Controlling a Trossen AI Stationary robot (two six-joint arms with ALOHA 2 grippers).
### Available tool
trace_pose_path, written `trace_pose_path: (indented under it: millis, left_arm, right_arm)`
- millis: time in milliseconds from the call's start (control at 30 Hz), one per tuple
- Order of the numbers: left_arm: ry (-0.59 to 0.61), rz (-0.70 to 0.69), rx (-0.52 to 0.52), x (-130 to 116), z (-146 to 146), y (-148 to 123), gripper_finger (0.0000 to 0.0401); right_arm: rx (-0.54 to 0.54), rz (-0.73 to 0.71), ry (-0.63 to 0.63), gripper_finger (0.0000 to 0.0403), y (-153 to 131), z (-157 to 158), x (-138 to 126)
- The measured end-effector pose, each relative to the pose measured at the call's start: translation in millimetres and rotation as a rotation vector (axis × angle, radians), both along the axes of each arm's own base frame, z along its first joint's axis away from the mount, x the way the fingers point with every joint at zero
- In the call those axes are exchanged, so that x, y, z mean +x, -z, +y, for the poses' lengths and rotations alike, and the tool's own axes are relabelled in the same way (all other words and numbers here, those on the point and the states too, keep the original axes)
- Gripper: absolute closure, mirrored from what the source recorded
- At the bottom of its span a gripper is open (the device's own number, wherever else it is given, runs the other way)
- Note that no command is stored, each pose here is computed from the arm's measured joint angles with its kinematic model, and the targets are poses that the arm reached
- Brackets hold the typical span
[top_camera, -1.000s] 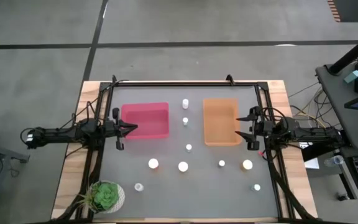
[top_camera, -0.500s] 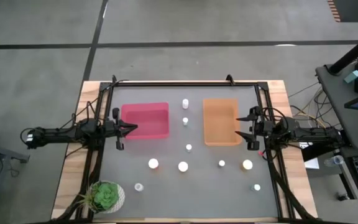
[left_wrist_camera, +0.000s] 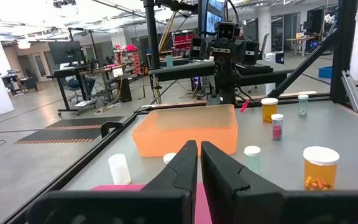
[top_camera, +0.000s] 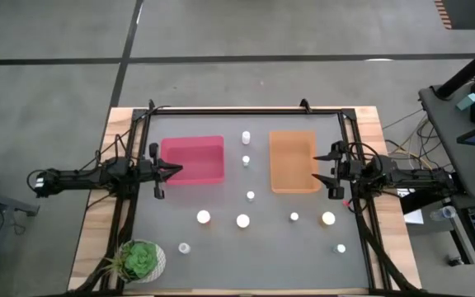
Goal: Pick and place medicine bottles into bin by pill shape (circle, oval)
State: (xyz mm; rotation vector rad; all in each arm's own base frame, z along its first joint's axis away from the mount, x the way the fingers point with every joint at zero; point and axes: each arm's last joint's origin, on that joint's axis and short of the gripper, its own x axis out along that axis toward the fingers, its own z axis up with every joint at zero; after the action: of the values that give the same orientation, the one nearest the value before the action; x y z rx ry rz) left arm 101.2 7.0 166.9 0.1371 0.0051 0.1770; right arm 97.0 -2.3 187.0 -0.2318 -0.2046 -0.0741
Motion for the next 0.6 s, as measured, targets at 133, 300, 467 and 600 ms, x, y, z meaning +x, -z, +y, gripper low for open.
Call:
trace_pose_path:
  millis: [133,300,467,600]
  left_arm:
    - [0.000,0.000,0.000,0.0,0.0,0.0,0.0395]
    - [-0.001,0.003,0.018,0.0,0.0,0.0,0.0395]
    - [-0.002,0.009,0.044,0.1,0.0,0.2,0.0395]
    - [-0.016,-0.054,0.044,-0.3,0.4,-5.9,0.0395]
  right_arm:
    - [0.000,0.000,0.000,0.0154,0.0,0.0,0.0]
    - [-0.002,0.000,0.000,0.0154,0.0,0.0,0.0]
    - [0.076,-0.024,-0.018,0.0154,-1.8,0.0,-0.4]
    - [0.217,-0.028,-0.049,0.0154,-1.5,0.0,-0.4]
